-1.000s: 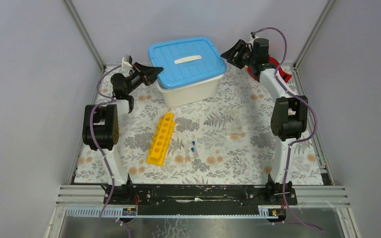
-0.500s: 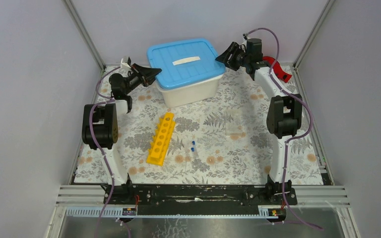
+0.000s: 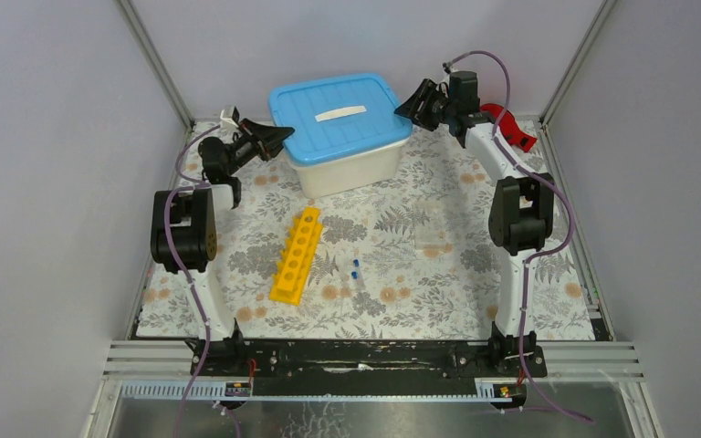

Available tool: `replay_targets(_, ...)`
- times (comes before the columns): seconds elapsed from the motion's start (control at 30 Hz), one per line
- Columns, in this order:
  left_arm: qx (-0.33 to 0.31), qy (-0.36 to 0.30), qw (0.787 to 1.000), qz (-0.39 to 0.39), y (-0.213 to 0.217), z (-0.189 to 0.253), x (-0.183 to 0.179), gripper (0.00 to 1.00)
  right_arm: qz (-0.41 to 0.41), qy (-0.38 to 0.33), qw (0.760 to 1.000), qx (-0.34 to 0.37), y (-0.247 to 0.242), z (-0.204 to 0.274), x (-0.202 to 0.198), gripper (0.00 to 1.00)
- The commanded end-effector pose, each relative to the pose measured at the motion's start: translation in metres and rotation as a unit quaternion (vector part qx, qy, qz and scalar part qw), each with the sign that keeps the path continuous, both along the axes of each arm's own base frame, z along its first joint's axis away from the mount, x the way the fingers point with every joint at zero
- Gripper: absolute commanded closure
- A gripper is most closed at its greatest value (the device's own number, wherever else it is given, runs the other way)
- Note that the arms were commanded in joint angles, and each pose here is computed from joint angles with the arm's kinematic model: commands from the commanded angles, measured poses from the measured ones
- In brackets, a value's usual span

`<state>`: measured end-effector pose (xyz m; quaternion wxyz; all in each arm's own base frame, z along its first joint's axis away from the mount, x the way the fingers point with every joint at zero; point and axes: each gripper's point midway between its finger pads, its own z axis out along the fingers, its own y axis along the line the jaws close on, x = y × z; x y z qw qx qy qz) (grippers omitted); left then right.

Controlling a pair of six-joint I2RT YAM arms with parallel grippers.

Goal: Organize the chemistry lab equipment

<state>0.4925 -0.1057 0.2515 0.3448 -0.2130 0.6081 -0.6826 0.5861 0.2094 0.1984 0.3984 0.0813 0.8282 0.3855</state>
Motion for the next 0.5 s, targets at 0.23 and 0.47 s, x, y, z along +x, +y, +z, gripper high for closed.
replay_targets(0.23, 0.009, -0.037, 0.999, 0.016, 0.019, 0.006, -0.007, 0.66, 0.027, -0.017, 0.999, -0.005, 0.028, 0.011, -0.004, 0.44)
replay_targets(0.47, 0.016, -0.021, 0.999, 0.021, 0.022, -0.007, -0.008, 0.59, 0.029, -0.016, 0.999, -0.008, 0.032, 0.010, -0.004, 0.45)
